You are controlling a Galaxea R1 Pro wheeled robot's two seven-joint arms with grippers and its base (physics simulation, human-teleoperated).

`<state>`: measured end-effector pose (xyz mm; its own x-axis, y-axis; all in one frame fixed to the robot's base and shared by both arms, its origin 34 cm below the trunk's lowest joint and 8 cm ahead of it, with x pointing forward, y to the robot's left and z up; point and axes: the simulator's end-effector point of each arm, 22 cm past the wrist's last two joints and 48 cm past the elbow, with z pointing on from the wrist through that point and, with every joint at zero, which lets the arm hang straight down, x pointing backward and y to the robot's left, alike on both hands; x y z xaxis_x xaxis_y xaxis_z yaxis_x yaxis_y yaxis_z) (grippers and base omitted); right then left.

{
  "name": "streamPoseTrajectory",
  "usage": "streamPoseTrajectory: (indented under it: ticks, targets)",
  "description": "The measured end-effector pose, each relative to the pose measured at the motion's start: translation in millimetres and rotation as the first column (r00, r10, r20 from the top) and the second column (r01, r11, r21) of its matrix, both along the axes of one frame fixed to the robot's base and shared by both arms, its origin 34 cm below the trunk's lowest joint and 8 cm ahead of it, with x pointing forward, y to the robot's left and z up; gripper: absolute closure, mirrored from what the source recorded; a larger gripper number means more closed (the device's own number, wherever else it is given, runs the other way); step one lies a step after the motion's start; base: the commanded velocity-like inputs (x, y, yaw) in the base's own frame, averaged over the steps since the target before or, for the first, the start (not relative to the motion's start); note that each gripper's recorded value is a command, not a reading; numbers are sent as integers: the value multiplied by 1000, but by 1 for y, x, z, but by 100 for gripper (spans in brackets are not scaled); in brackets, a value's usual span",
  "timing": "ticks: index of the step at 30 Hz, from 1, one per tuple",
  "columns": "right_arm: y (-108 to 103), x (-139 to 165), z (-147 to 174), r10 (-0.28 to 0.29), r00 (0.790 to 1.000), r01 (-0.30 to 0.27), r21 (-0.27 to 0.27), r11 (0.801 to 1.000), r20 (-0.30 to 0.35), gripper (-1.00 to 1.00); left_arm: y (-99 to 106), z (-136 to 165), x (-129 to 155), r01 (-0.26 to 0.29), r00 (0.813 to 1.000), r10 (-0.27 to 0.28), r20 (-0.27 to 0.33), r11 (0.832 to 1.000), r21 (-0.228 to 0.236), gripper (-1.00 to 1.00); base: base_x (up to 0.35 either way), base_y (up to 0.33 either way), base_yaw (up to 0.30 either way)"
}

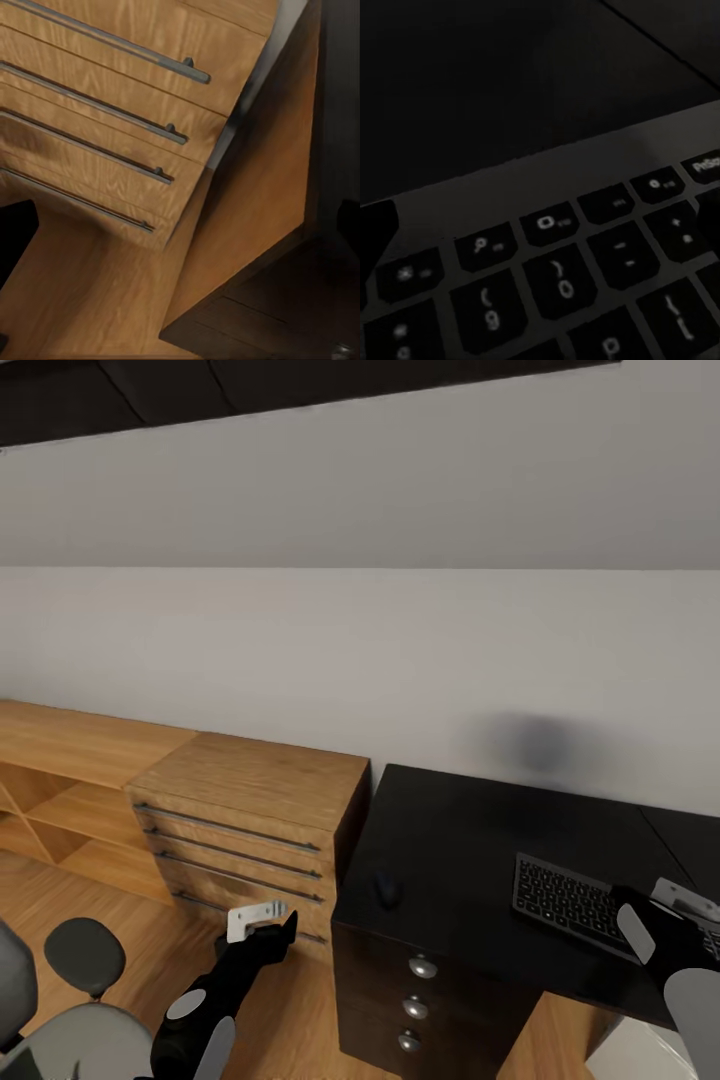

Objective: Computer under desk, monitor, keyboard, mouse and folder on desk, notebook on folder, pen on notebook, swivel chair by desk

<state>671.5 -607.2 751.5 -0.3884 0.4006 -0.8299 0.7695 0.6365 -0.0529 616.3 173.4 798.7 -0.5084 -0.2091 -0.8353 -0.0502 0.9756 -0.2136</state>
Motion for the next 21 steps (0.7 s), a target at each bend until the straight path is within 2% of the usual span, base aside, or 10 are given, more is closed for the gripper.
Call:
streamPoseTrajectory:
  ticks: [5,20,21]
  targets:
    - [6,5,-1,21,1000,-21,13,1000,12,-100,-1,-1,0,2,1000,-2,-3,1000,-1,-100,-184,20,0]
    - [10,4,-1,37,999,-37,22,999,8,-100,-2,5,-1,2,1000,-2,-9,1000,-3,-100,-11,1,0]
    - [11,7,3,39,999,-40,29,999,25,-100,-2,6,-1,2,1000,-2,-10,1000,-3,-100,0,0,0]
